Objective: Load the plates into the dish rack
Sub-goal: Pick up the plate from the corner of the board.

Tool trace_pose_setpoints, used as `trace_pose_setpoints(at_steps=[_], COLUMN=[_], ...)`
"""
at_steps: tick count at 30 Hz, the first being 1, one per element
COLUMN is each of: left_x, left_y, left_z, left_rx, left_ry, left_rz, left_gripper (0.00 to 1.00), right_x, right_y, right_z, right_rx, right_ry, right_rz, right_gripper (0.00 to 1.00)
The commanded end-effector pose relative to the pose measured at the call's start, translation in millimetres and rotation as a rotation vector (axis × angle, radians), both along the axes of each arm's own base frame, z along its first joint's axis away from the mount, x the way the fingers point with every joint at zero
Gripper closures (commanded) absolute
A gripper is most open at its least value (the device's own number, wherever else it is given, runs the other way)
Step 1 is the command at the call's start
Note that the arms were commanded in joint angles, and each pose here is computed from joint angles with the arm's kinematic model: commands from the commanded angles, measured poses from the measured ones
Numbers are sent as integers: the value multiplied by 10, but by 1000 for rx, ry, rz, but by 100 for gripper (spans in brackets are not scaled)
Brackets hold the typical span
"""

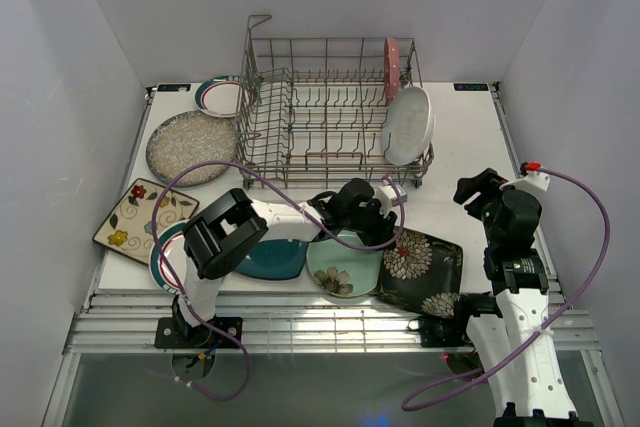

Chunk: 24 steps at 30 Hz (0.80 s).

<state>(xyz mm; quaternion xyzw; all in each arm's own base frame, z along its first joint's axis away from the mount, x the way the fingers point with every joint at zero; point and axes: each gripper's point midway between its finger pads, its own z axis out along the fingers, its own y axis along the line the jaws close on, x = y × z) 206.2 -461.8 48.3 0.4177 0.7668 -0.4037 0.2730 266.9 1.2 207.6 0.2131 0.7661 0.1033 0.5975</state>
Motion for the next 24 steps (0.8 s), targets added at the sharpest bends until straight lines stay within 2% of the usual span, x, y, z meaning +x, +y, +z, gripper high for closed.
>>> trace_pose_setpoints(at_steps=[1,4,9,14,24], left_x=[7,-15,-30,-29,-67], left_y=[-113,-124,-131,-124,-114], left_z=[175,240,380,501,784], left_rx=[-41,-55,-81,-99,-109], left_ry=[-2,1,4,-7,10], left_rz=[-18,-24,-27,-21,-20], left_gripper=[64,75,84,99,100], right_x=[11,9,9,11,-19], right_y=[-38,-35,-41,-41,-36], right_z=[91,95,88,92,116], right_rx=[-7,-5,-4,-5,-19], right_ry=[-37,-39,-36,-37,-43], right_rz=[-18,-17,-20,-20,-10], right_gripper=[30,30,30,30,30])
